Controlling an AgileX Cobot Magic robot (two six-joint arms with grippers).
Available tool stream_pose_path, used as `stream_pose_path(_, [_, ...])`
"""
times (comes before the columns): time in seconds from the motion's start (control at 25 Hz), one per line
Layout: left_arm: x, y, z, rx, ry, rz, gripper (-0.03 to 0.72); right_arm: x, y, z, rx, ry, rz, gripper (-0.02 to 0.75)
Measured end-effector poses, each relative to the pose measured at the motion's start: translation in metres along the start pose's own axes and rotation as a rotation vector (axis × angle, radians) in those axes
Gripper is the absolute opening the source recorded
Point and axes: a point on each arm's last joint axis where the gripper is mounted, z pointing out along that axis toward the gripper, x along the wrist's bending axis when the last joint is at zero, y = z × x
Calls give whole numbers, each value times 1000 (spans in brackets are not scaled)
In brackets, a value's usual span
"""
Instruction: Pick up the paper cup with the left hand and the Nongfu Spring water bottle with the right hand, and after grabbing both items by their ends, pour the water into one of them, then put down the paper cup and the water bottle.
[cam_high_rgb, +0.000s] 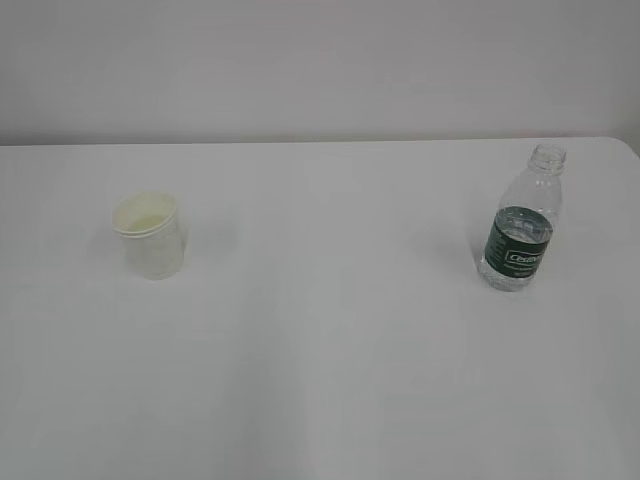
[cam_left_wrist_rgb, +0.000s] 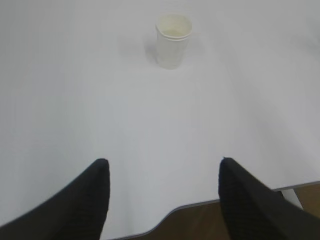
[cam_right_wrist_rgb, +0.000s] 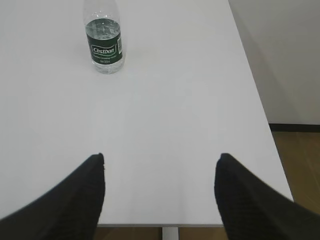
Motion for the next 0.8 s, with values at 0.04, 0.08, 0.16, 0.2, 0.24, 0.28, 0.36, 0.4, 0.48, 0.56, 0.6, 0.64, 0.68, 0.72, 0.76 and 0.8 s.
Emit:
stream_pose_path(0.04, [0,0,1,0,1,1,486,0,0,0,0,-2,-1,523])
stream_pose_path(0.08, [0,-1,2,2,4,2,486,0,0,1,1,-2,-1,523])
stream_pose_path(0.16, [0,-1,3,-1,3,2,486,0,-1,1,3,-2,-1,523])
stream_pose_path(0.2, [0,-1,4,-1,3,2,486,0,-1,1,1,-3,-2,523])
stream_pose_path(0.24, [1,-2,4,0,4,2,486,0,-1,2,1,-5,-4,523])
stream_pose_path(0.28, [1,-2,4,0,4,2,486,0,-1,3,1,-5,-4,523])
stream_pose_path(0.36, [1,-2,4,0,4,2,486,0,-2,5,6,-4,-5,522])
stream_pose_path(0.4, [1,-2,4,0,4,2,486,0,-2,5,3,-4,-5,522])
stream_pose_path(0.48, [1,-2,4,0,4,2,485,0,-2,5,4,-4,-5,522])
stream_pose_path(0.56, [0,-1,4,-1,3,2,484,0,-2,5,4,-4,-5,521])
stream_pose_path(0.6, [0,-1,4,-1,3,2,484,0,-2,5,4,-4,-5,521])
stream_pose_path(0.64, [0,-1,4,-1,3,2,484,0,-2,5,4,-4,-5,521])
stream_pose_path(0.68, [0,-1,4,-1,3,2,484,0,-2,5,4,-4,-5,521])
stream_pose_path(0.72, [0,-1,4,-1,3,2,484,0,-2,5,4,-4,-5,521])
stream_pose_path(0.76, [0,-1,4,-1,3,2,484,0,-2,5,4,-4,-5,521])
stream_pose_path(0.8, [0,-1,4,-1,3,2,484,0,-2,5,4,-4,-5,521])
